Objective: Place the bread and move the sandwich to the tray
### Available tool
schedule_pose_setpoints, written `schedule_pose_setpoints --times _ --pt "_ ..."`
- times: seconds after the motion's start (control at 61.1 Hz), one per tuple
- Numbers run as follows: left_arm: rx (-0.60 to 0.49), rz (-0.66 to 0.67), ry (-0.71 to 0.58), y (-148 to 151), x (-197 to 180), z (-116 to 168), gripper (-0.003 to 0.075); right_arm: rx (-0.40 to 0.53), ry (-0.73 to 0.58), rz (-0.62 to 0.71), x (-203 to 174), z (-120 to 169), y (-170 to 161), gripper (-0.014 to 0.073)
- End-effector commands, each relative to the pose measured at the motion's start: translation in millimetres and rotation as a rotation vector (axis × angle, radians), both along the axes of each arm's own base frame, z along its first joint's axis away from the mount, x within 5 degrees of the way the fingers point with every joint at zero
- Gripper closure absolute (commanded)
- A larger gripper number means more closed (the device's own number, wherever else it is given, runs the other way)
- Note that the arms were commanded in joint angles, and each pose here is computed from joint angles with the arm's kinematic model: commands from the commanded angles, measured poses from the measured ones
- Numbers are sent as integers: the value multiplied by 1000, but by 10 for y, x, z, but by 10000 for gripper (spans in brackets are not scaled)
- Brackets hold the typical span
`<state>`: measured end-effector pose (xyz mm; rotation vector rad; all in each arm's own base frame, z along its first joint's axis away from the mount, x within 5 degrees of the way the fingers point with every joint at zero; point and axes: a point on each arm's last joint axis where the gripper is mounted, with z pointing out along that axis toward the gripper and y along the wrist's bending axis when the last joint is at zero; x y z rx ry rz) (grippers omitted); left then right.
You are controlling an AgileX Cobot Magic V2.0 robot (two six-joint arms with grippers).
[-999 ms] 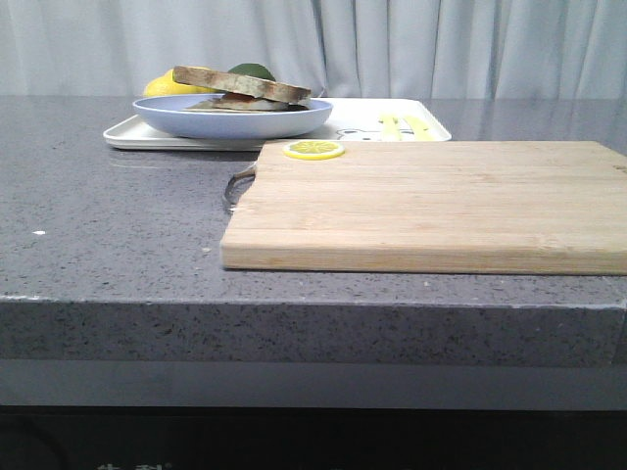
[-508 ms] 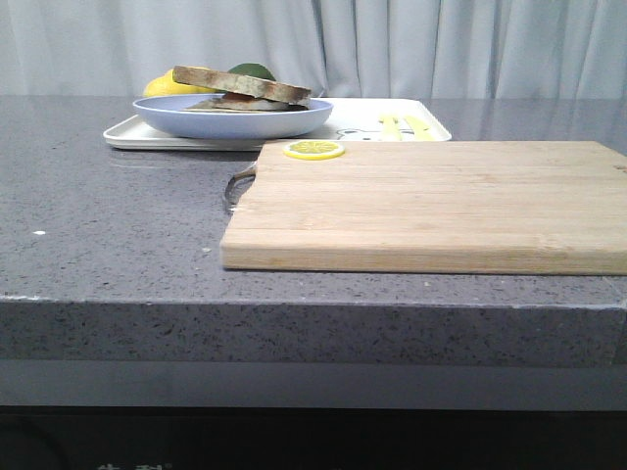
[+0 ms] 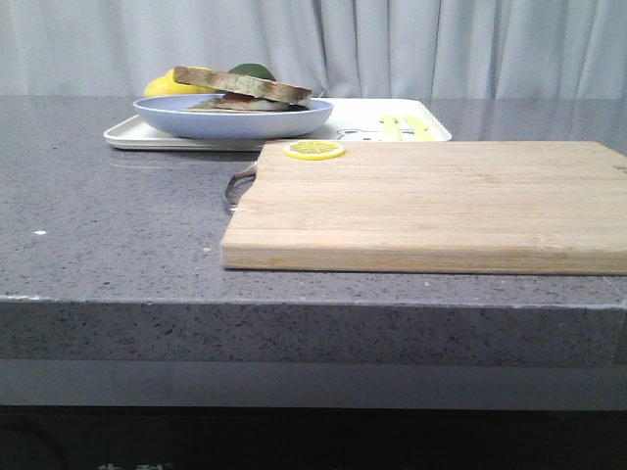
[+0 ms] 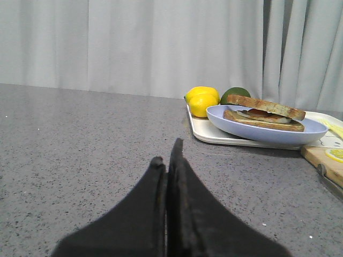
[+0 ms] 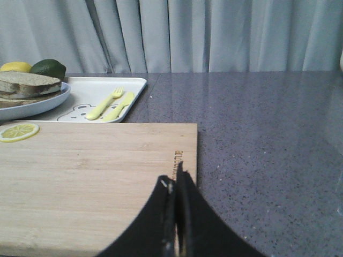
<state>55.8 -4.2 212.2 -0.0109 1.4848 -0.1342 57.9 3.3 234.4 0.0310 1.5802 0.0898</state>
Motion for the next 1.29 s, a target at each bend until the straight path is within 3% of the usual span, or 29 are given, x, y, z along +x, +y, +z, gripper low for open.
schedule_pose_setpoints --times 0.0,0.262,0.868,0.982,1.277 --pt "-10 2 -110 4 -31 85 741 5 -136 -31 -24 35 -30 664" --pt "-10 2 -110 4 -31 85 741 6 -134 -25 -32 -249 -29 664" --pt "-10 2 -109 4 -30 84 741 5 -139 -32 -33 -246 -34 664" --pt "-10 2 -109 4 -30 84 741 68 -143 -31 -34 -241 -34 664" --pt "-10 2 -109 4 -30 84 741 46 -168 -74 -38 -220 -57 664"
